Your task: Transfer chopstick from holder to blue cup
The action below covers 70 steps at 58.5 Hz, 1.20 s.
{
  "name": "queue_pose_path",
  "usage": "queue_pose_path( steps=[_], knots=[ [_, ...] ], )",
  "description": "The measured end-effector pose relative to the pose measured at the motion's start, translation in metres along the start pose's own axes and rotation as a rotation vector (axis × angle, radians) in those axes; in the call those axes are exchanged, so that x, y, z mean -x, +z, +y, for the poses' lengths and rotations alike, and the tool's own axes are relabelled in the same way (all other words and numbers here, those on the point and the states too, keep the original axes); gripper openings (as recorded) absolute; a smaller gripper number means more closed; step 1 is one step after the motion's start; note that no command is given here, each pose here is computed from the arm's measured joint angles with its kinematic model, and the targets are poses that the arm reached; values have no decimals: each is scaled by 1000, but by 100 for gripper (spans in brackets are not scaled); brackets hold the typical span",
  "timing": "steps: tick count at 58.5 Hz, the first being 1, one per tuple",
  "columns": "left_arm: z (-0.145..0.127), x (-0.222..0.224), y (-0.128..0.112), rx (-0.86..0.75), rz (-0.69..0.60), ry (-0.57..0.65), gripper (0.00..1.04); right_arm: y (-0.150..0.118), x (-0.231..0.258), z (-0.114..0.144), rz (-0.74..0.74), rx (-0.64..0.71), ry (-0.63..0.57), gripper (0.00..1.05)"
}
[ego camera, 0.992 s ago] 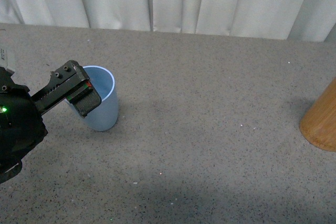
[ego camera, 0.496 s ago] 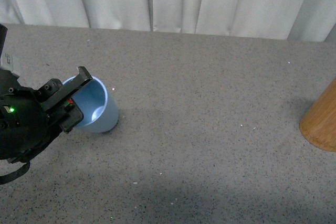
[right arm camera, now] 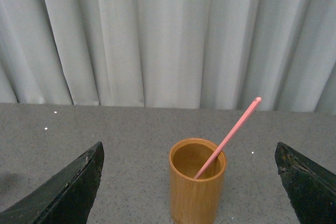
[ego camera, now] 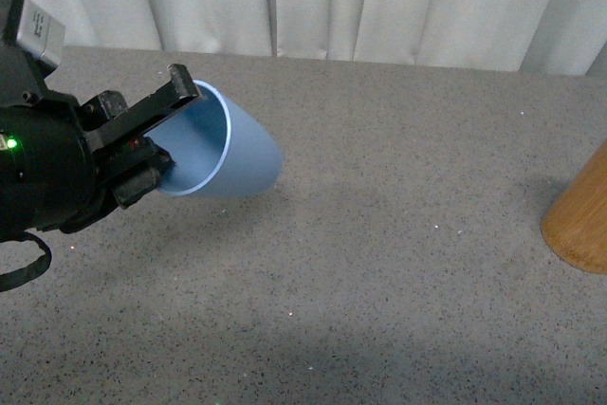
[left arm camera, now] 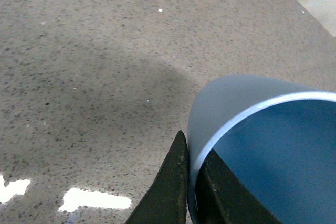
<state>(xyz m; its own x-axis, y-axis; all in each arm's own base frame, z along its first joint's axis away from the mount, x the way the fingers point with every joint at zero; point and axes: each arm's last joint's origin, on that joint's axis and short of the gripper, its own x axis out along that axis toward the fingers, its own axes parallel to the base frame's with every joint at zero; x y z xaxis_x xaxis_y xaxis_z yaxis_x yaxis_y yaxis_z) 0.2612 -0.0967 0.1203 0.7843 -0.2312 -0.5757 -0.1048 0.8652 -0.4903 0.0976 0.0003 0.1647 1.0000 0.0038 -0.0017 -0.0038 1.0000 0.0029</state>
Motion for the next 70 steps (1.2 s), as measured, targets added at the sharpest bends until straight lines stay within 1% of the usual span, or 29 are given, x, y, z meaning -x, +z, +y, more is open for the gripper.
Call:
queue_pose_path(
  steps=[13,20,32,46,61,70],
  knots=[
    [-22,-8,19,-122,35,-81,4,0,0,0,0,0,0,95],
    [-30,-16,19,-175,66,-98,4,0,0,0,0,0,0,95],
    [-42,-31,3,-288,158,-116,4,0,0,0,0,0,0,95],
    [-53,-42,-11,-363,207,-104,4,0,0,0,0,0,0,95],
    [-50,-51,-27,-398,259,-46,4,0,0,0,0,0,0,95],
    [-49,-52,-28,-403,255,-30,4,0,0,0,0,0,0,95]
  ],
)
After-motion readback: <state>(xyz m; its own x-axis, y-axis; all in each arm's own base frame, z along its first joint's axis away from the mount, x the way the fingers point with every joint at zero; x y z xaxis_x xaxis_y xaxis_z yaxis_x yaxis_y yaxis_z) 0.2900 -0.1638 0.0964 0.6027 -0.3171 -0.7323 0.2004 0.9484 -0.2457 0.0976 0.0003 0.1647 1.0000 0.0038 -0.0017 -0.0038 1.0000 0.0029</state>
